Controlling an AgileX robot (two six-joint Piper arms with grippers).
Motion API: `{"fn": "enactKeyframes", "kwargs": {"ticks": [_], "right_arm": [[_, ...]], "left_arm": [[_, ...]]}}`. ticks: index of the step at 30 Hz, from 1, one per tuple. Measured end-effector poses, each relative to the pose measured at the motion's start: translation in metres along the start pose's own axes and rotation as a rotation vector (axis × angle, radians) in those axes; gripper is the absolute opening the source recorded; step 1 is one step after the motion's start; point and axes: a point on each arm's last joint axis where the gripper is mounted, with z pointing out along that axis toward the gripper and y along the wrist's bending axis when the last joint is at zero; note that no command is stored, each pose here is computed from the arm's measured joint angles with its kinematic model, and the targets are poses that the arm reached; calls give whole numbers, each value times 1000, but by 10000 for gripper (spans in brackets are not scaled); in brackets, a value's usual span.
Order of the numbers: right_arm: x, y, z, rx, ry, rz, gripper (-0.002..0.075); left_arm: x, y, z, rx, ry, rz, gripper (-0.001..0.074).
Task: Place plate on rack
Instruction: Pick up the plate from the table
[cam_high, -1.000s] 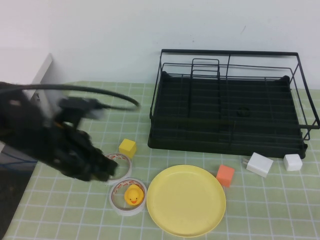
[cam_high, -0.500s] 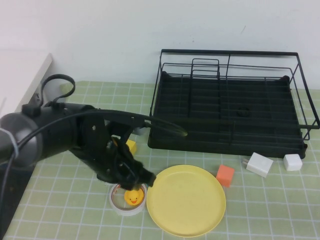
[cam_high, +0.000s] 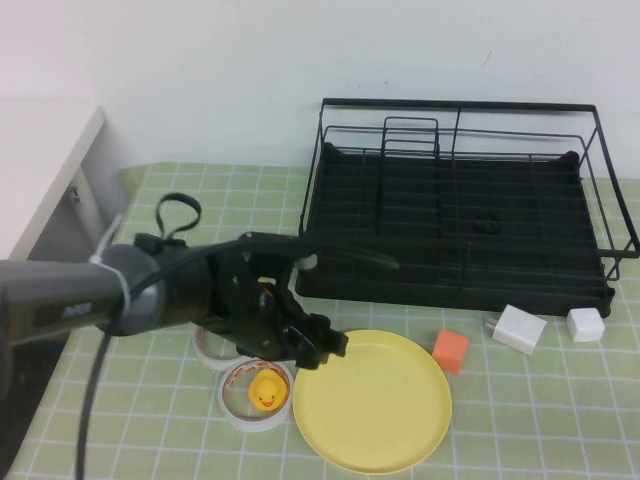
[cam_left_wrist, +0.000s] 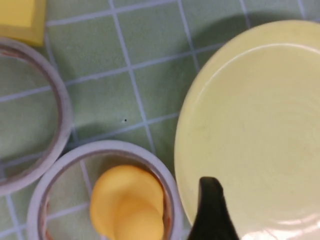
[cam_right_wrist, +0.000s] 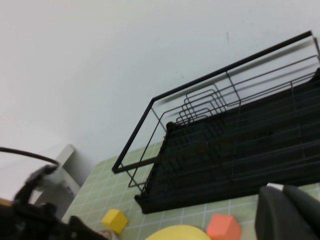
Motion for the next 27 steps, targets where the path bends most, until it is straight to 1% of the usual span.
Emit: {"fn": "enactKeyframes", "kwargs": {"ticks": [7,15,17,21,23,27], "right_arm": [[1,0,0,-5,9,0,-2],[1,1,0,-7,13,0,-2],[1,1,0,-7,12,0,-2],[1,1,0,-7,12,0,-2],[1,1,0,-7,12,0,-2],[1,1,0,-7,12,0,-2]], "left_arm": [[4,5,33,-20,12,4,399],[1,10,57,-40,-13,-4,397],[3,11,63,-36,-4,-32,397],[7,11,72,-16,15,-138,397],[10,12,77,-14,26,-161,397],[15,13,84,-16,47,-165,397]]}}
